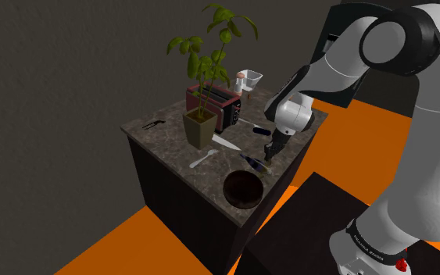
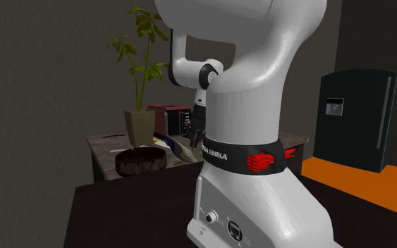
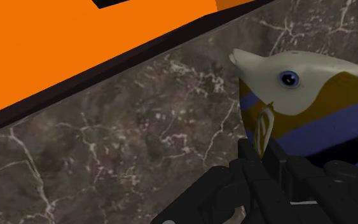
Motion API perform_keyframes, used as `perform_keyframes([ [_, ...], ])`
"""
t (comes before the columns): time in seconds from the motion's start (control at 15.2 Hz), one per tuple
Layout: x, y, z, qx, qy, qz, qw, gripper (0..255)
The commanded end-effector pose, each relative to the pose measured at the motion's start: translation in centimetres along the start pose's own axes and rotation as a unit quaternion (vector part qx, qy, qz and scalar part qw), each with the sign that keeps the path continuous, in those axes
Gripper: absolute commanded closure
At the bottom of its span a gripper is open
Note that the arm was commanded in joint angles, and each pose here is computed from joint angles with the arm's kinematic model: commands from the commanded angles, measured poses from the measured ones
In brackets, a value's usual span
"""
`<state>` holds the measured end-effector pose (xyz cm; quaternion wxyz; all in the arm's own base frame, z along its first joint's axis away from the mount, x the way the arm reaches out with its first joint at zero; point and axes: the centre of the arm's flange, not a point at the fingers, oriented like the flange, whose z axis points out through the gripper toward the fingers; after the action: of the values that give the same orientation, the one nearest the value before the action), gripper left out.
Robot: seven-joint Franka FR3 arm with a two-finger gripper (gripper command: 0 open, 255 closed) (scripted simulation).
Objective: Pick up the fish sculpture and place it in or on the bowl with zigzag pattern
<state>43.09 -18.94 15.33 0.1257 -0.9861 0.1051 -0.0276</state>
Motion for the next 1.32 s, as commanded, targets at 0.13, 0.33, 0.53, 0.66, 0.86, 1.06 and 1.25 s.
perform_keyframes([
  [0.13, 0.0, -0.3, -1.0, 0.000, 0.000, 0.000, 1.0000, 255],
  [0.33, 0.1, -0.7, -2.5, 0.000, 0.000, 0.000, 1.0000, 255],
  [0.53, 0.1, -1.1, -4.1, 0.000, 0.000, 0.000, 1.0000, 255],
  [0.66, 0.1, -1.3, -5.1, 0.000, 0.000, 0.000, 1.0000, 255],
  [0.86, 0.2, -1.7, -6.6, 0.000, 0.000, 0.000, 1.0000, 255],
  [1.06, 0.2, -2.1, -8.1, 0.000, 0.000, 0.000, 1.0000, 255],
  [1.25, 0.3, -2.6, -9.7, 0.000, 0.000, 0.000, 1.0000, 255],
])
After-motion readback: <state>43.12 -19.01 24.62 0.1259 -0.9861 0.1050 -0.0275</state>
